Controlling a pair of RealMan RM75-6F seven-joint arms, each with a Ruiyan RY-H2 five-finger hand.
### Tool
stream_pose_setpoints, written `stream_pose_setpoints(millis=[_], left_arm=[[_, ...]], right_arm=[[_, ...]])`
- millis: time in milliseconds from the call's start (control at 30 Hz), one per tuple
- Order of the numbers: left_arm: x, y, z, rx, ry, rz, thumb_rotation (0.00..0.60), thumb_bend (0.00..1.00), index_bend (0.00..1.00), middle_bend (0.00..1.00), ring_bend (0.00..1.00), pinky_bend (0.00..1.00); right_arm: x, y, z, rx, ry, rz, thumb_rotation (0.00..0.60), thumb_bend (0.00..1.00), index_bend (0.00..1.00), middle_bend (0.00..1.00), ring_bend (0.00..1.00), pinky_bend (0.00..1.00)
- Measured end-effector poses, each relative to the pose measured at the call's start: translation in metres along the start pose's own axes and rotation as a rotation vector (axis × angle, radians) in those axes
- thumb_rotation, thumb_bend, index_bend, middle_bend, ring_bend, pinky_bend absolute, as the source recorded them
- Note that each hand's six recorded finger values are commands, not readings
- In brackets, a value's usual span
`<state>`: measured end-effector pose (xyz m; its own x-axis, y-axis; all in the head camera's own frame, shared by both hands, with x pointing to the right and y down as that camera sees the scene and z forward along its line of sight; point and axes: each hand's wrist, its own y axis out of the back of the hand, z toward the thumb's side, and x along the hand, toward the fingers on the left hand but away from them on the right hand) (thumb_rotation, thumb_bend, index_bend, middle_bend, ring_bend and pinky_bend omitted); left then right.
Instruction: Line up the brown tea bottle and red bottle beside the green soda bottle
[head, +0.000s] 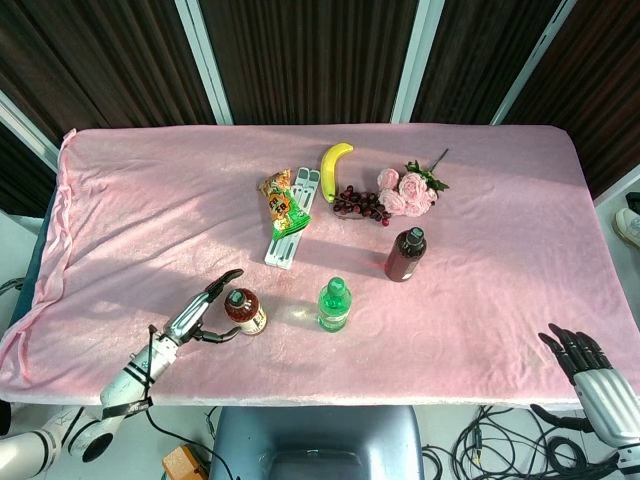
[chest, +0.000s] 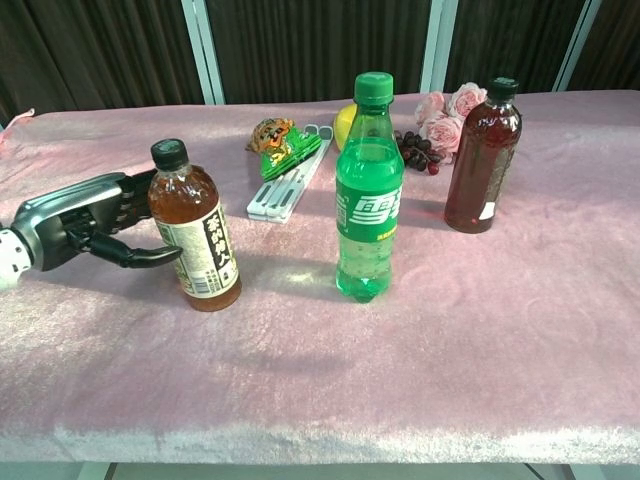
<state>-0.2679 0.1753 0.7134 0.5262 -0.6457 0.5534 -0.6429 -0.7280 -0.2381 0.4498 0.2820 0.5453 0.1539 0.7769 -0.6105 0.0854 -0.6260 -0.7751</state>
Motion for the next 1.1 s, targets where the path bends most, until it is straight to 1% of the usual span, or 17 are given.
stream_pose_setpoints(millis=[67, 167, 333, 433, 500, 600, 667, 767, 833, 1000, 1100], left_arm=[[0.005, -0.006, 0.003, -0.042, -0.013, -0.011, 0.600, 0.29, 0.00, 0.06, 0.01, 0.07], [0.009, -0.012, 0.005, -0.079, -0.018, -0.028, 0.600, 0.29, 0.01, 0.10, 0.02, 0.08], [0.012, -0.019, 0.008, -0.127, -0.028, -0.038, 0.600, 0.30, 0.09, 0.20, 0.06, 0.09], [0.015, -0.018, 0.009, -0.145, -0.028, -0.023, 0.600, 0.29, 0.25, 0.35, 0.14, 0.12], [0.017, -0.018, 0.009, -0.154, -0.024, -0.008, 0.600, 0.29, 0.40, 0.47, 0.22, 0.15], [0.021, -0.016, 0.008, -0.161, -0.015, 0.022, 0.600, 0.31, 0.53, 0.59, 0.31, 0.20], [0.022, -0.016, 0.007, -0.168, -0.009, 0.044, 0.600, 0.34, 0.59, 0.65, 0.36, 0.24], [0.023, -0.015, 0.008, -0.180, -0.007, 0.071, 0.600, 0.41, 0.66, 0.71, 0.42, 0.30], [0.022, -0.014, 0.010, -0.186, -0.014, 0.082, 0.600, 0.46, 0.69, 0.73, 0.44, 0.32], [0.022, -0.019, 0.019, -0.206, -0.039, 0.095, 0.600, 0.54, 0.73, 0.75, 0.47, 0.37], [0.022, -0.024, 0.027, -0.221, -0.061, 0.111, 0.600, 0.56, 0.74, 0.76, 0.49, 0.39]], right_arm=[[0.000, 0.001, -0.001, -0.004, 0.000, -0.003, 0.600, 0.28, 0.00, 0.00, 0.00, 0.10], [0.001, 0.002, -0.002, -0.007, 0.000, -0.006, 0.600, 0.28, 0.00, 0.00, 0.00, 0.10], [0.001, 0.002, -0.001, -0.006, 0.003, -0.003, 0.600, 0.28, 0.00, 0.00, 0.00, 0.10], [0.001, 0.001, -0.001, -0.004, 0.005, 0.001, 0.600, 0.28, 0.00, 0.00, 0.00, 0.10], [0.001, 0.001, 0.000, -0.004, 0.006, 0.002, 0.600, 0.28, 0.00, 0.00, 0.00, 0.10], [0.001, 0.001, 0.000, -0.005, 0.007, 0.002, 0.600, 0.28, 0.00, 0.00, 0.00, 0.10], [0.001, 0.001, 0.000, -0.005, 0.010, 0.003, 0.600, 0.28, 0.00, 0.00, 0.00, 0.10], [0.001, 0.001, 0.000, -0.004, 0.013, 0.006, 0.600, 0.28, 0.00, 0.00, 0.00, 0.10], [0.001, 0.001, 0.000, -0.004, 0.014, 0.007, 0.600, 0.28, 0.00, 0.00, 0.00, 0.10], [0.001, 0.000, 0.001, -0.004, 0.018, 0.011, 0.600, 0.28, 0.00, 0.00, 0.00, 0.10], [0.000, 0.000, 0.002, -0.004, 0.021, 0.014, 0.600, 0.28, 0.00, 0.00, 0.00, 0.10]])
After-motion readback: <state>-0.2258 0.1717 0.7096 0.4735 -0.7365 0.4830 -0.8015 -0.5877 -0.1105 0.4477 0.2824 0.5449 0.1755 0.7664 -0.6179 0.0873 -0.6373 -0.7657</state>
